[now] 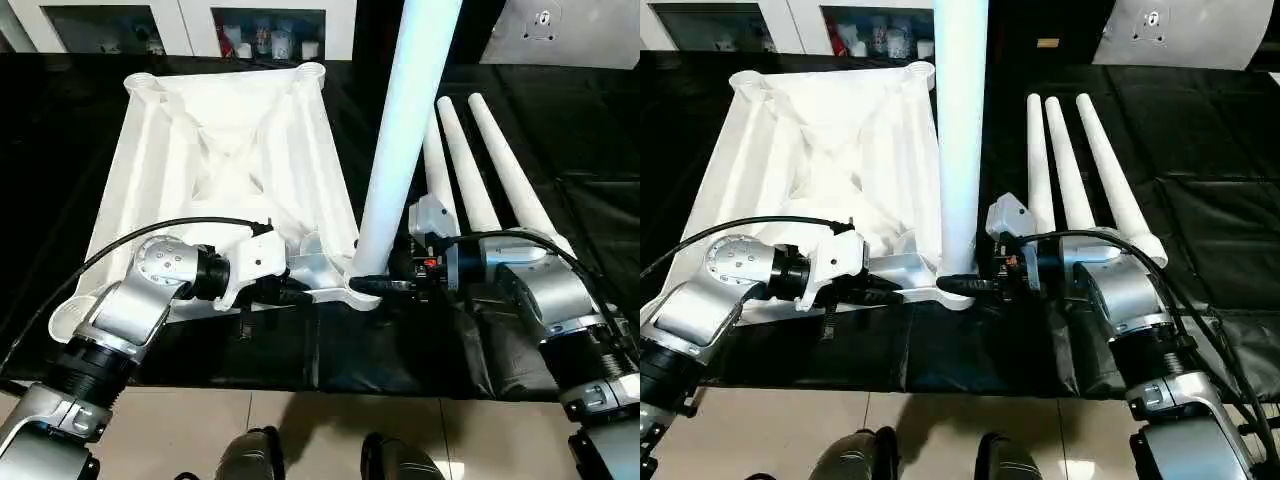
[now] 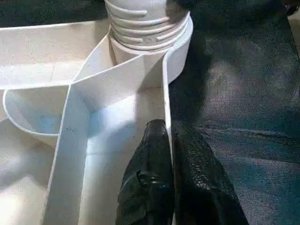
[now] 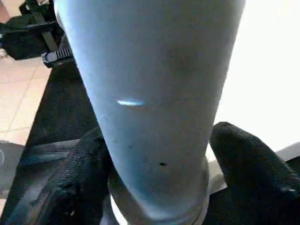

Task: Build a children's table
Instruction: Rotate leg to tighten

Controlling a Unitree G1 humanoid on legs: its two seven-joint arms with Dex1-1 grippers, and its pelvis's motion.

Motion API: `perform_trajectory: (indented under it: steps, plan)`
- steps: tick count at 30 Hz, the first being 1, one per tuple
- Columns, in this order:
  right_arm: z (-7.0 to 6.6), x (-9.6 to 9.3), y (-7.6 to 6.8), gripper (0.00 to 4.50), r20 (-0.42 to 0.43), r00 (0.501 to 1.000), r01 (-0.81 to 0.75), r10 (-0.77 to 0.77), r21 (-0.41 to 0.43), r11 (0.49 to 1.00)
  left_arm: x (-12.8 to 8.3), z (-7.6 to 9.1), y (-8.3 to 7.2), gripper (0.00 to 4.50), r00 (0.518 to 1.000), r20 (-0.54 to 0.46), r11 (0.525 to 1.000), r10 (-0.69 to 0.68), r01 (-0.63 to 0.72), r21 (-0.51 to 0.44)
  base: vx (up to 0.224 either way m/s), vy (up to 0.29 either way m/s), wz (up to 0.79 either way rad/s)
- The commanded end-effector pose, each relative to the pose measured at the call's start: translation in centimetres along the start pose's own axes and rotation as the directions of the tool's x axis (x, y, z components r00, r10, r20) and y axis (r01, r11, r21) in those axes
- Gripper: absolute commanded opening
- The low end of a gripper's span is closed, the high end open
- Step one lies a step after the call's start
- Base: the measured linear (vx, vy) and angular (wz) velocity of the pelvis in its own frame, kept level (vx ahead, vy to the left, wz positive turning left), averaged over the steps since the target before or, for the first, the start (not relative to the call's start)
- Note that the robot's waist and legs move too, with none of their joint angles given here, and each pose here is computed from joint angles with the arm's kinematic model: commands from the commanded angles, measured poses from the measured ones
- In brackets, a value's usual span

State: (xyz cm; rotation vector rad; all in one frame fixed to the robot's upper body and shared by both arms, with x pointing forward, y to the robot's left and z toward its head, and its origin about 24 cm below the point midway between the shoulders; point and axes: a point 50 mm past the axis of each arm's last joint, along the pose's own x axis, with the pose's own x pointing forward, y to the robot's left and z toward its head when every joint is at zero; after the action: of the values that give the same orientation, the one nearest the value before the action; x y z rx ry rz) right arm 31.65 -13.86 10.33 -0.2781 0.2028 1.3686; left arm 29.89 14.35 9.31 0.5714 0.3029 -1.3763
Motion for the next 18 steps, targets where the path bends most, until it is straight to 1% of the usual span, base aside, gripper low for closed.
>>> perform_trajectory:
  steps: [1,2,11,16,18]
  plan:
    - [-0.07,-0.07,0.29,3.79,-0.013,1.000,-0.014,0.014,-0.011,1.000,0.24,0.57,-0.07,0.00,0.999,0.006,0.998,-0.048,0.048,0.042,0.000,0.000,0.00]
    - [-0.04,-0.07,0.31,3.89,-0.014,1.000,-0.015,0.014,-0.012,1.000,0.24,0.57,-0.07,0.00,0.999,0.006,0.998,-0.049,0.049,0.042,0.000,0.000,0.00]
    - [-0.12,0.11,0.81,3.89,-0.013,0.999,-0.044,0.044,-0.014,0.999,0.21,0.52,-0.04,0.00,0.999,0.005,0.998,-0.049,0.049,0.041,0.000,0.000,0.00]
    - [-0.28,0.14,0.79,3.89,-0.018,0.999,-0.045,0.044,-0.002,0.999,0.21,0.53,-0.03,0.00,0.999,0.005,0.998,-0.051,0.050,0.040,0.000,0.000,0.00]
    - [-0.39,0.18,0.62,3.64,-0.023,0.999,-0.030,0.031,0.008,1.000,0.21,0.56,-0.01,0.00,0.999,0.005,0.998,-0.051,0.051,0.042,0.000,0.000,0.00]
